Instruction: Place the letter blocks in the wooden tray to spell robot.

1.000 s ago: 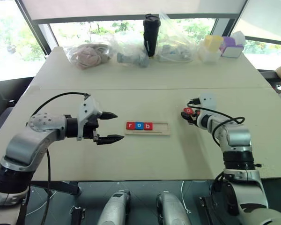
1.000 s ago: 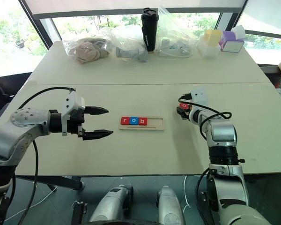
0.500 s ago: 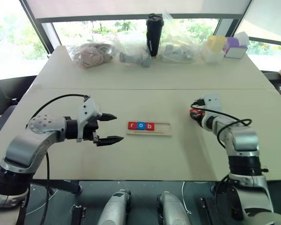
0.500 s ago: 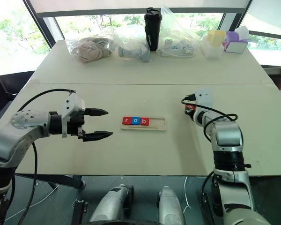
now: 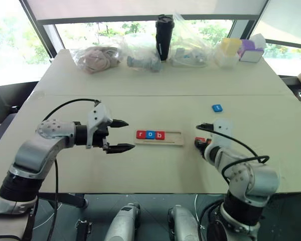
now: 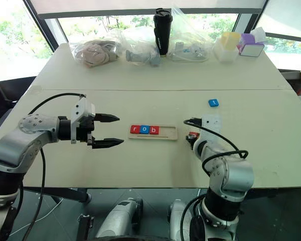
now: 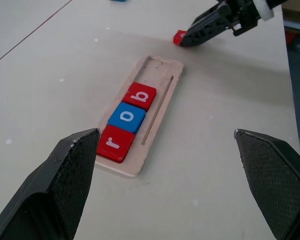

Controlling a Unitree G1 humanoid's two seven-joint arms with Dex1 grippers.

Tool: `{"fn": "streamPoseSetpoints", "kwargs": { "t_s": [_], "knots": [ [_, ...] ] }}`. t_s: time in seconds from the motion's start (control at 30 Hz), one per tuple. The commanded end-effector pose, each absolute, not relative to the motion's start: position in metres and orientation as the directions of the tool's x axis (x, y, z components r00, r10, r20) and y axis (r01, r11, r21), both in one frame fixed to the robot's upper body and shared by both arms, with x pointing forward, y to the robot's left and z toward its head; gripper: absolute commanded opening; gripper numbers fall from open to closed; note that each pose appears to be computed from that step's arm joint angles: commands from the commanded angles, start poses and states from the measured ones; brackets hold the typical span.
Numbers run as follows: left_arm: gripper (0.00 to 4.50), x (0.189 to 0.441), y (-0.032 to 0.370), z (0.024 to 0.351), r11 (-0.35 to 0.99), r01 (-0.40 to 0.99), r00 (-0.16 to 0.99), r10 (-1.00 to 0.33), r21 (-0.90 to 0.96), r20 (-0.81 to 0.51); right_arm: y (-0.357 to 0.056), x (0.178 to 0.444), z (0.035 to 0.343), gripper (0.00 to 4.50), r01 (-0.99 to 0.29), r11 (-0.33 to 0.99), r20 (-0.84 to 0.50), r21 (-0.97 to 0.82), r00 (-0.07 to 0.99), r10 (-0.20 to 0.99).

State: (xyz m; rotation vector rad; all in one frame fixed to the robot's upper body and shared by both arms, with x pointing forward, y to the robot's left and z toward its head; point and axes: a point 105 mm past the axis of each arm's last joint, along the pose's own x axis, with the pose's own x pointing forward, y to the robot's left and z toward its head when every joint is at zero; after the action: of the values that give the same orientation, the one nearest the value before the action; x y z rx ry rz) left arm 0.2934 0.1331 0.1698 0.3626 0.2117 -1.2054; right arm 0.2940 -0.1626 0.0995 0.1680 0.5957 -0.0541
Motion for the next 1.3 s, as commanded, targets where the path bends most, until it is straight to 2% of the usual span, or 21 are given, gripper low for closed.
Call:
{"fn": "streamPoseSetpoints", "kwargs": {
  "t_s": [0.03, 0.07, 0.1, 0.13, 0.17, 0.2, 0.27, 0.37, 0.43, 0.57, 0.63, 0.8, 0.97, 1.3],
  "knots": [
    [4.50, 0.293, 0.129, 0.176, 0.282, 0.940, 0.334, -0.880, 0.195, -0.338, -0.158, 0.289, 0.105, 1.66, 0.102, 0.986, -0.540, 0.135, 0.842, -0.013],
    [4.50, 0.293, 0.129, 0.176, 0.281, 0.940, 0.333, -0.880, 0.195, -0.338, -0.156, 0.288, 0.105, 2.21, 0.094, 0.986, -0.538, 0.140, 0.843, -0.004],
    [4.50, 0.293, 0.129, 0.176, 0.279, 0.940, 0.331, -0.881, 0.194, -0.339, -0.155, 0.289, 0.108, 2.48, 0.078, 0.989, -0.528, 0.126, 0.849, 0.000],
    [4.50, 0.293, 0.129, 0.176, 0.278, 0.941, 0.330, -0.881, 0.194, -0.340, -0.154, 0.290, 0.111, 2.93, 0.057, 0.991, -0.516, 0.120, 0.856, 0.013],
    [4.50, 0.293, 0.129, 0.176, 0.278, 0.941, 0.330, -0.881, 0.194, -0.341, -0.154, 0.291, 0.114, 3.63, 0.039, 0.993, -0.507, 0.109, 0.862, 0.021],
    [4.50, 0.294, 0.129, 0.176, 0.278, 0.941, 0.330, -0.880, 0.194, -0.342, -0.154, 0.292, 0.119, 3.97, -0.004, 0.995, -0.488, 0.097, 0.871, 0.051],
    [4.50, 0.294, 0.130, 0.176, 0.279, 0.941, 0.331, -0.879, 0.194, -0.343, -0.153, 0.294, 0.130, 3.97, -0.071, 0.994, -0.453, 0.084, 0.886, 0.101],
    [4.50, 0.293, 0.131, 0.177, 0.274, 0.942, 0.327, -0.879, 0.194, -0.347, -0.171, 0.299, 0.155, 3.97, -0.214, 0.971, -0.391, -0.110, 0.907, 0.156],
    [4.50, 0.291, 0.131, 0.178, 0.256, 0.947, 0.310, -0.883, 0.193, -0.351, -0.180, 0.302, 0.165, 3.97, -0.325, 0.929, -0.377, -0.178, 0.894, 0.241],
    [4.50, 0.284, 0.129, 0.179, 0.198, 0.959, 0.262, -0.894, 0.203, -0.363, -0.186, 0.293, 0.158, 3.97, -0.603, 0.742, -0.410, -0.293, 0.780, 0.473],
    [4.50, 0.283, 0.130, 0.180, 0.188, 0.961, 0.253, -0.896, 0.205, -0.365, -0.191, 0.288, 0.148, 3.97, -0.685, 0.658, -0.452, -0.312, 0.716, 0.531],
    [4.50, 0.283, 0.128, 0.184, 0.190, 0.957, 0.260, -0.895, 0.218, -0.362, -0.210, 0.298, 0.129, 3.97, -0.763, 0.581, -0.478, -0.283, 0.638, 0.604],
    [4.50, 0.279, 0.131, 0.180, 0.207, 0.956, 0.273, -0.888, 0.209, -0.370, -0.221, 0.313, 0.121, 3.97, -0.773, 0.563, -0.478, -0.292, 0.628, 0.614],
    [4.50, 0.278, 0.135, 0.179, 0.234, 0.950, 0.297, -0.880, 0.204, -0.372, -0.210, 0.308, 0.110, 3.97, -0.844, 0.472, -0.507, -0.253, 0.531, 0.679]
  ]
}}
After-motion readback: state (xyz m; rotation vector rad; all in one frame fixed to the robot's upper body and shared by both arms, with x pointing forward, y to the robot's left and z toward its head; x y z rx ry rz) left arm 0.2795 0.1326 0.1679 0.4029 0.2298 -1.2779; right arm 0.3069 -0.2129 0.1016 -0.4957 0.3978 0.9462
